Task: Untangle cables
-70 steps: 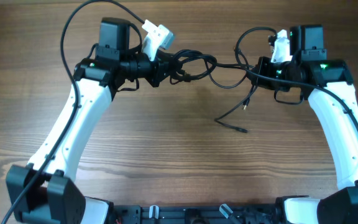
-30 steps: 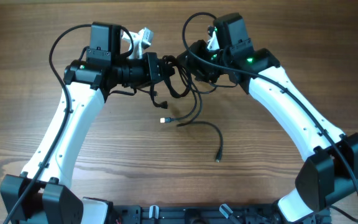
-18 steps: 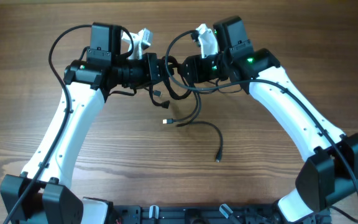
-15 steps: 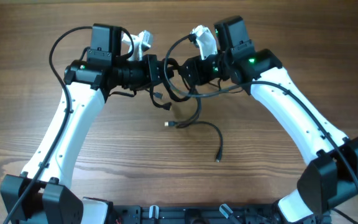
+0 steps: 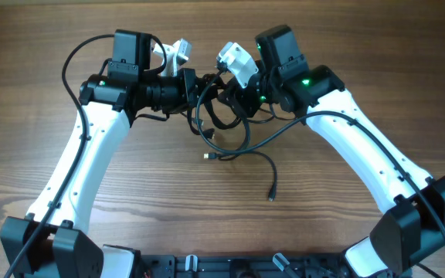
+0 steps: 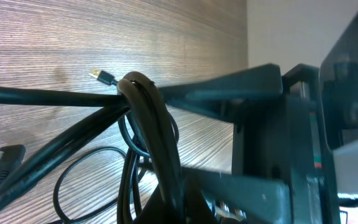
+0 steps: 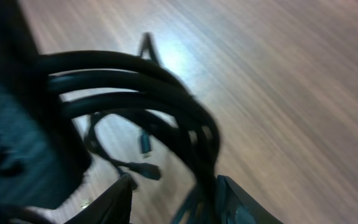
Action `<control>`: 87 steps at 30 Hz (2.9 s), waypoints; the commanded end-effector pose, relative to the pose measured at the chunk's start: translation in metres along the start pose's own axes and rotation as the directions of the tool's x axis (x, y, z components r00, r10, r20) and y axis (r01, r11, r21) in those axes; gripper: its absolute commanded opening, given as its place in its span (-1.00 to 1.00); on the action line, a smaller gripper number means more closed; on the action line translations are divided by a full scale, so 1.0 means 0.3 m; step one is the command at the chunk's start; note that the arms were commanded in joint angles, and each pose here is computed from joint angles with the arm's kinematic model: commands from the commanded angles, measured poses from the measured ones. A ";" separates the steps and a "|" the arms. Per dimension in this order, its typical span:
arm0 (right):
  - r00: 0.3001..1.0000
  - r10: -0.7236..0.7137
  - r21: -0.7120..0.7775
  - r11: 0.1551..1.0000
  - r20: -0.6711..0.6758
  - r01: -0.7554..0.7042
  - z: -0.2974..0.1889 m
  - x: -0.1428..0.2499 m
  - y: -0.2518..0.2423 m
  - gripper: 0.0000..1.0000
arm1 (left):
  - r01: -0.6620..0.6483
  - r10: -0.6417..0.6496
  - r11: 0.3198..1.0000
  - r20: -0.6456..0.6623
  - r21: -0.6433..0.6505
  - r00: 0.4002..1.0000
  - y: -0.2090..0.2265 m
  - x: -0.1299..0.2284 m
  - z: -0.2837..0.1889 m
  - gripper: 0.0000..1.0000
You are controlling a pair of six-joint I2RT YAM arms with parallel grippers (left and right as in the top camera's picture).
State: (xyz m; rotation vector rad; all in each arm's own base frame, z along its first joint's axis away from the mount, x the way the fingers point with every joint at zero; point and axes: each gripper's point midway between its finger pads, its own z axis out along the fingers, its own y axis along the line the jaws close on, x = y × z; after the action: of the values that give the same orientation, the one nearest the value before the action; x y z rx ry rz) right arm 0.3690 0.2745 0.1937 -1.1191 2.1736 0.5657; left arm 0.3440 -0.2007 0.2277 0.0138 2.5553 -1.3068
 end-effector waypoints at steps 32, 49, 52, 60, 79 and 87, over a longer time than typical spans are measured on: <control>0.996 -0.068 0.092 0.993 -0.053 0.073 0.031 0.023 -0.068 -0.38 | -0.036 0.036 0.997 -0.003 0.072 0.999 -0.068 0.010 -0.029 -0.92; 0.998 0.013 -0.030 0.999 0.066 -0.011 -0.180 -0.061 0.089 -0.91 | 0.011 0.020 0.970 0.124 -0.244 0.992 0.118 -0.056 -0.050 -0.92; 0.996 0.051 -0.066 0.997 0.069 -0.046 -0.223 -0.058 0.123 -0.91 | 0.025 0.028 0.946 0.160 -0.323 0.987 0.164 -0.075 -0.066 -0.92; 0.954 0.086 -0.289 0.957 0.287 0.001 -0.498 -0.150 0.234 -0.92 | 0.090 0.032 0.841 0.216 -0.534 0.976 0.295 -0.083 -0.133 -0.92; 0.514 0.824 0.155 0.490 0.239 -0.858 -0.566 0.249 -0.404 -0.92 | -0.004 0.126 0.875 0.220 -0.483 0.967 0.244 -0.132 -0.115 -0.92; 0.726 0.671 -0.067 0.740 0.152 -0.670 -0.484 0.134 -0.295 -0.82 | -0.580 0.567 0.814 0.248 -0.025 0.786 -0.183 -0.137 -0.108 -0.92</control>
State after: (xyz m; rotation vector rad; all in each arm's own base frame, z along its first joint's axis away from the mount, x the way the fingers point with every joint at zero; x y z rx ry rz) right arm 0.3847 0.0887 0.2329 0.0570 2.5205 0.8164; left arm 0.4013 -0.1707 0.2445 0.2280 2.3017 -0.8237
